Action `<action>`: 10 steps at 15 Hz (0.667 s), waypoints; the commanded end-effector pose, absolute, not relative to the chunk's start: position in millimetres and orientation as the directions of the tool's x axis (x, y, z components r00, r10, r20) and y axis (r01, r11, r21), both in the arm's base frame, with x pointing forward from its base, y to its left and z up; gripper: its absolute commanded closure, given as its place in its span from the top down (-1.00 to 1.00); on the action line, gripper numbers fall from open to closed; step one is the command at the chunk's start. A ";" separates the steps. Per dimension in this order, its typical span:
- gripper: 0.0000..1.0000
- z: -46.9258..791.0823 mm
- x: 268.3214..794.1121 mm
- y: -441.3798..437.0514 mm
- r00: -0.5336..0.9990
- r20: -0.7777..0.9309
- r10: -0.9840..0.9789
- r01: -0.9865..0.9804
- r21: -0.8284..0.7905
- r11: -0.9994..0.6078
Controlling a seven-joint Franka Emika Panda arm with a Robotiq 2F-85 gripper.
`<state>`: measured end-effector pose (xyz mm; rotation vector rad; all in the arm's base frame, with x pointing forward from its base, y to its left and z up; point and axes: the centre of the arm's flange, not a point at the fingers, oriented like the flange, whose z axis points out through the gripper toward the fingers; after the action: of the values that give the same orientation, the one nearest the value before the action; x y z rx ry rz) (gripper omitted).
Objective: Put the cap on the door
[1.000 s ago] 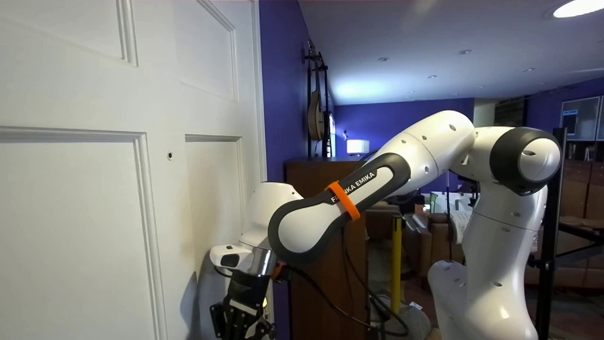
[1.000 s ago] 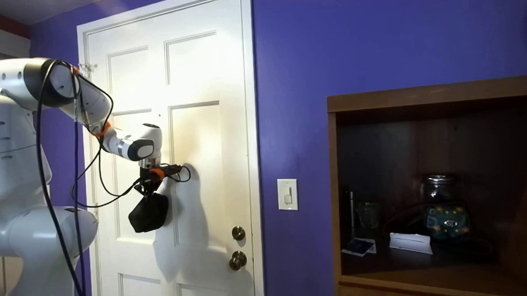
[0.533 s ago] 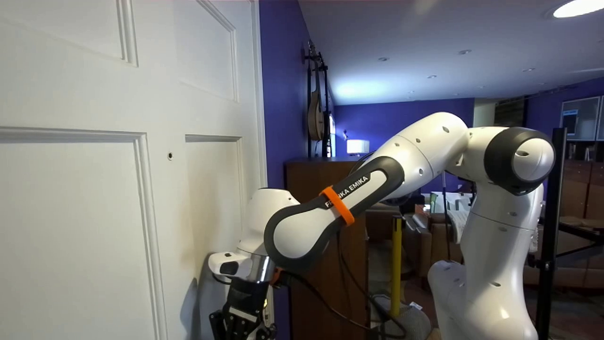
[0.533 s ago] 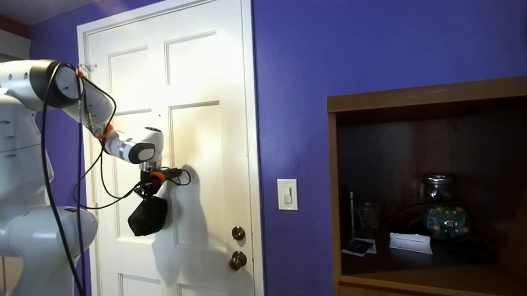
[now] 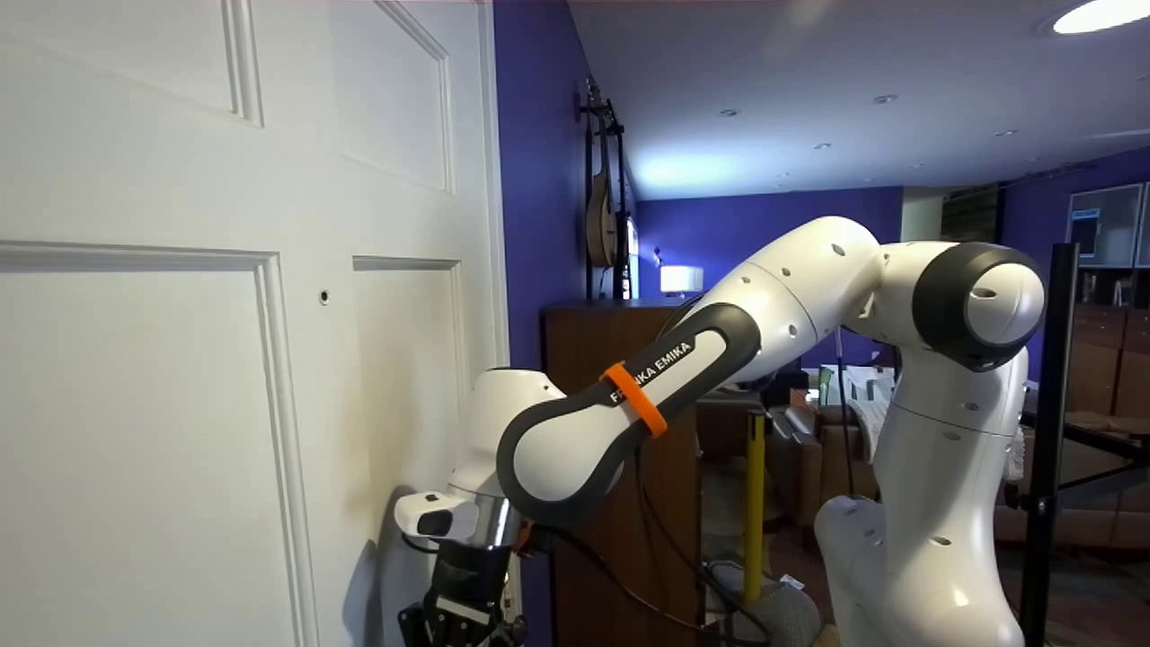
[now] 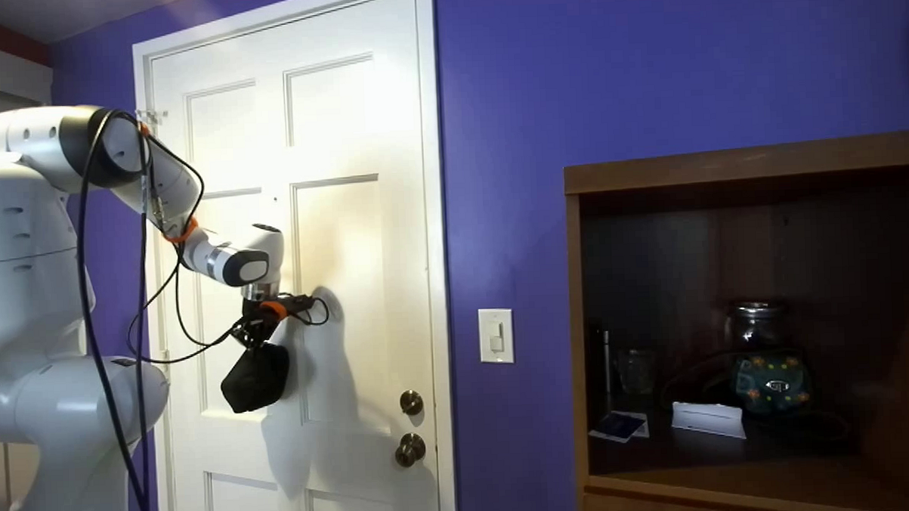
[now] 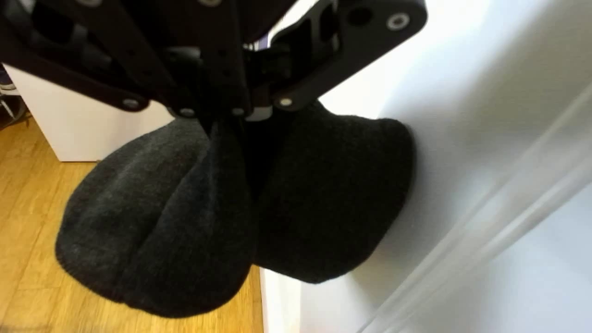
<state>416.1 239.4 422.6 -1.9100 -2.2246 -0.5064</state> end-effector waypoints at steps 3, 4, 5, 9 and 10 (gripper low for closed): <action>-0.97 447.6 412.9 251.6 -0.228 0.354 0.907 0.963 0.217 0.157; -0.97 450.1 413.8 251.9 -0.234 0.349 0.908 0.961 0.226 0.161; -0.97 451.6 414.4 252.2 -0.237 0.347 0.907 0.959 0.233 0.161; -0.97 442.9 418.5 247.6 -0.226 0.344 0.911 0.964 0.212 0.159; -0.97 440.5 419.6 245.3 -0.221 0.345 0.912 0.966 0.207 0.156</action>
<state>415.0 252.1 445.5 -1.8769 -2.2664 -0.5749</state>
